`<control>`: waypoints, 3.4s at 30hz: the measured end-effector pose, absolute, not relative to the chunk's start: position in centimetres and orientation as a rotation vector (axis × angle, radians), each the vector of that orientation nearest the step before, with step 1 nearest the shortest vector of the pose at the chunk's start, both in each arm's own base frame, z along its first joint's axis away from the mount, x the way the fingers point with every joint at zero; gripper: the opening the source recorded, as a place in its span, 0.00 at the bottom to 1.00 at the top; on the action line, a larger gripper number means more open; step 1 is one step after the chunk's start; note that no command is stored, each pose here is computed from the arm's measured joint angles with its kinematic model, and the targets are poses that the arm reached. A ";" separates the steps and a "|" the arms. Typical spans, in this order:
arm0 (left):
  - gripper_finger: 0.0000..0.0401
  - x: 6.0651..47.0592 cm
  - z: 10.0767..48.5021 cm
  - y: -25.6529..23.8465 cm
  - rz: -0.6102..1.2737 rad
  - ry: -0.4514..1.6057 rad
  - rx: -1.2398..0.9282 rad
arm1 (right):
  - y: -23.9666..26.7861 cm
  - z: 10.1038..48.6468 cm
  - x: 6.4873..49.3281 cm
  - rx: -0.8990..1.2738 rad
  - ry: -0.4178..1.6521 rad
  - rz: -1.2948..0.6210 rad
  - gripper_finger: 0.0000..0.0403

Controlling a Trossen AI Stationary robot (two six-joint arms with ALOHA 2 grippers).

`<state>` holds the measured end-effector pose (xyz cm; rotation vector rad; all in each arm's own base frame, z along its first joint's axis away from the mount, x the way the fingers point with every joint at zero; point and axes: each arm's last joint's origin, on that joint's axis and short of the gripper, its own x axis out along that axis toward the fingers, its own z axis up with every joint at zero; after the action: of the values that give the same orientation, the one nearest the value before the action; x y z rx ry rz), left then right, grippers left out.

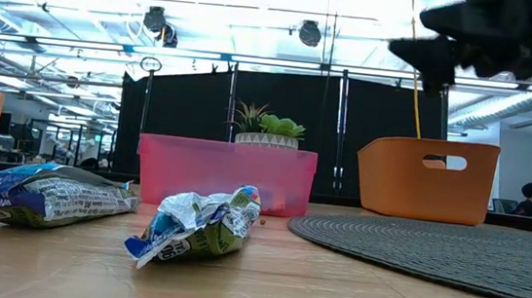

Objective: Pick and place Granola Bars by type
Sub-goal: Put the blue/green granola bar into the bottom orange bin

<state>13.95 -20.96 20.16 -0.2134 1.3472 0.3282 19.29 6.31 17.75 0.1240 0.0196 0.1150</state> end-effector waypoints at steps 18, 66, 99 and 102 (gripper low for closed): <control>0.28 14.0 20.2 -20.9 0.358 1.316 -0.235 | 13.0 12.9 31.5 0.078 0.488 0.115 0.51; 0.28 14.0 20.2 -20.9 0.353 1.317 -0.228 | 13.1 9.4 35.3 0.092 0.532 0.174 0.03; 0.28 14.0 20.2 -20.9 0.353 1.317 -0.228 | 12.0 10.0 36.0 0.142 0.464 0.146 0.54; 0.28 14.0 20.2 -20.9 0.353 1.317 -0.228 | 12.2 10.2 36.1 0.142 0.457 0.149 0.54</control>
<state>14.02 -20.92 20.17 -0.2281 1.3167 0.3532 36.07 12.17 10.15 0.1416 0.4566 0.1491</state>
